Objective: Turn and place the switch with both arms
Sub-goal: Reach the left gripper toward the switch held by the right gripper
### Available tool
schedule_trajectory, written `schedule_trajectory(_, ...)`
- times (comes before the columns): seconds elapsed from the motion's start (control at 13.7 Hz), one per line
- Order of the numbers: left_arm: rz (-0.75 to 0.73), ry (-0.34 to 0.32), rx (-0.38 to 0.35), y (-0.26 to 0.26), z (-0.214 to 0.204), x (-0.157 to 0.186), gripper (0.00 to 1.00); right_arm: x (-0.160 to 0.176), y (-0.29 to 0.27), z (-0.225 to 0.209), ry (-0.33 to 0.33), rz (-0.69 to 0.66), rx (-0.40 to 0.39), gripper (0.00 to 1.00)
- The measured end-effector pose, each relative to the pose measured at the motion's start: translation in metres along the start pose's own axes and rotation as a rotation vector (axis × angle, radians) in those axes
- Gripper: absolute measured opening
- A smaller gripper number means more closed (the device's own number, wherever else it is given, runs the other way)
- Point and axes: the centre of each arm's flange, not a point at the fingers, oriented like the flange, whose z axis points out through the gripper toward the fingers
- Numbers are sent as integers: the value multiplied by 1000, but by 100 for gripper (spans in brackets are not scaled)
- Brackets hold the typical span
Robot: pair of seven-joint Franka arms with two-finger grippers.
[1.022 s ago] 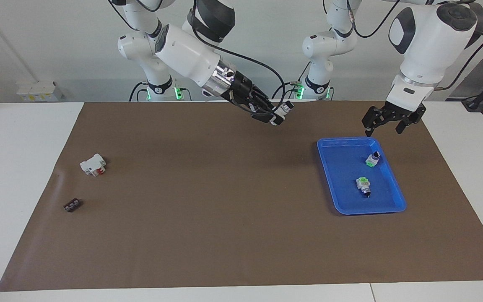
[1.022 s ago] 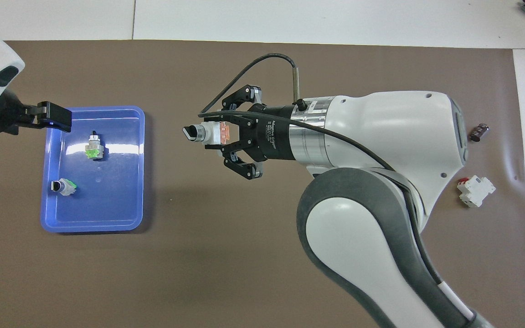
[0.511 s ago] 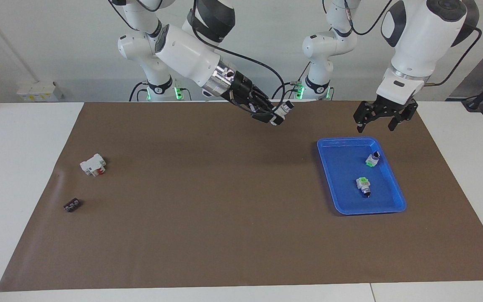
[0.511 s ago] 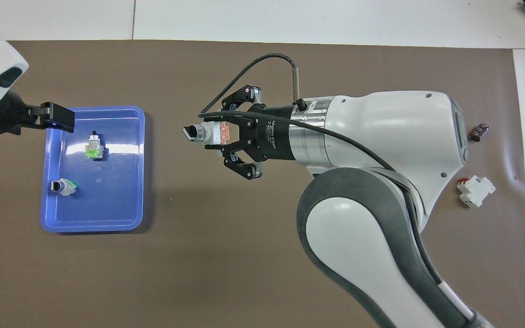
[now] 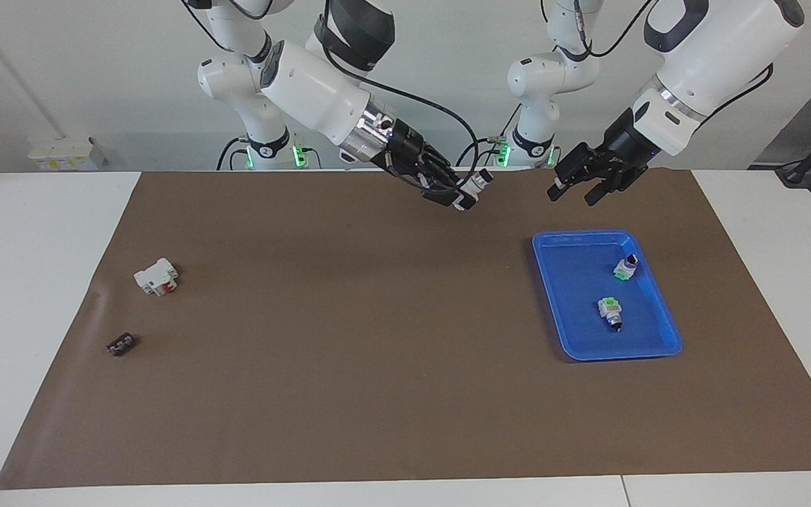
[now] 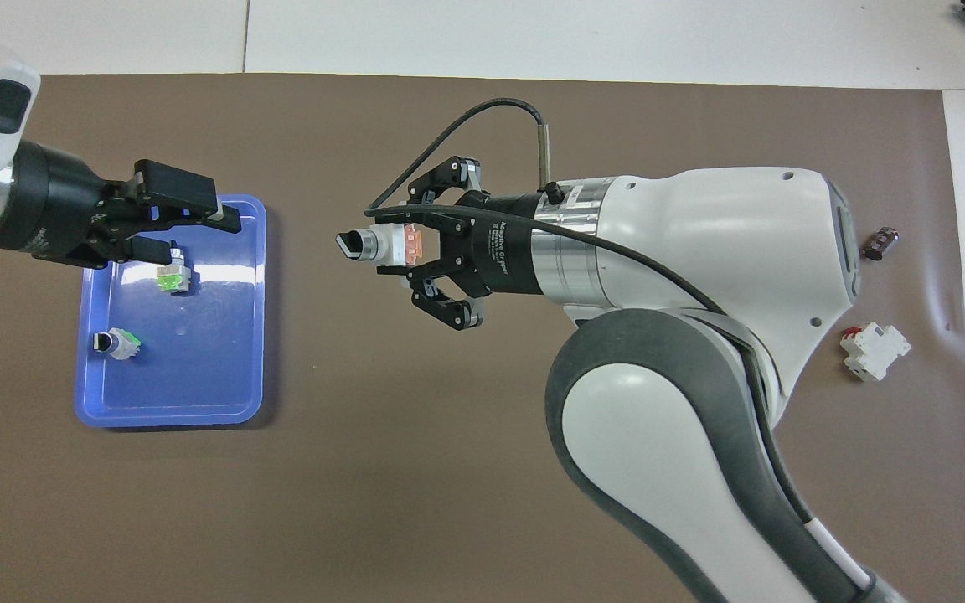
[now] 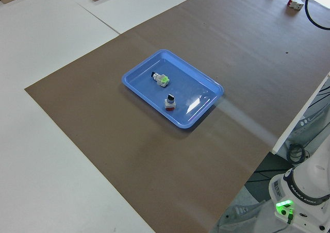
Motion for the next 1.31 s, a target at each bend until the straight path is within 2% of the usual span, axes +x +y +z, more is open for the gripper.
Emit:
schedule_trajectory(0.07,-13,-15,-60,3,-2,-1,91,0,0,0,0,0,0,41)
schedule_trajectory(0.22,-34,-36,-157,10,-7,-3,77,0,0,0,1,-1,0,41)
schedule_trajectory(0.29,-50,-45,-194,15,-10,-6,76,0,0,0,1,-1,0,41)
schedule_trajectory(0.36,-67,-52,-218,20,-12,-9,68,0,0,0,1,-1,0,41)
schedule_trajectory(0.44,-80,-56,-230,24,-13,-12,67,0,0,0,1,-1,0,41)
schedule_trajectory(0.51,-83,-57,-239,27,-14,-13,63,0,0,0,2,-2,0,41)
schedule_trajectory(0.88,-118,-27,-312,31,-20,-9,62,-6,6,6,6,-17,-18,41)
schedule_trajectory(1.09,-167,-17,-318,21,-26,-3,63,-6,6,7,7,-18,-19,41)
schedule_trajectory(1.31,-126,-23,-315,23,-24,-5,62,-7,8,9,7,-20,-24,41)
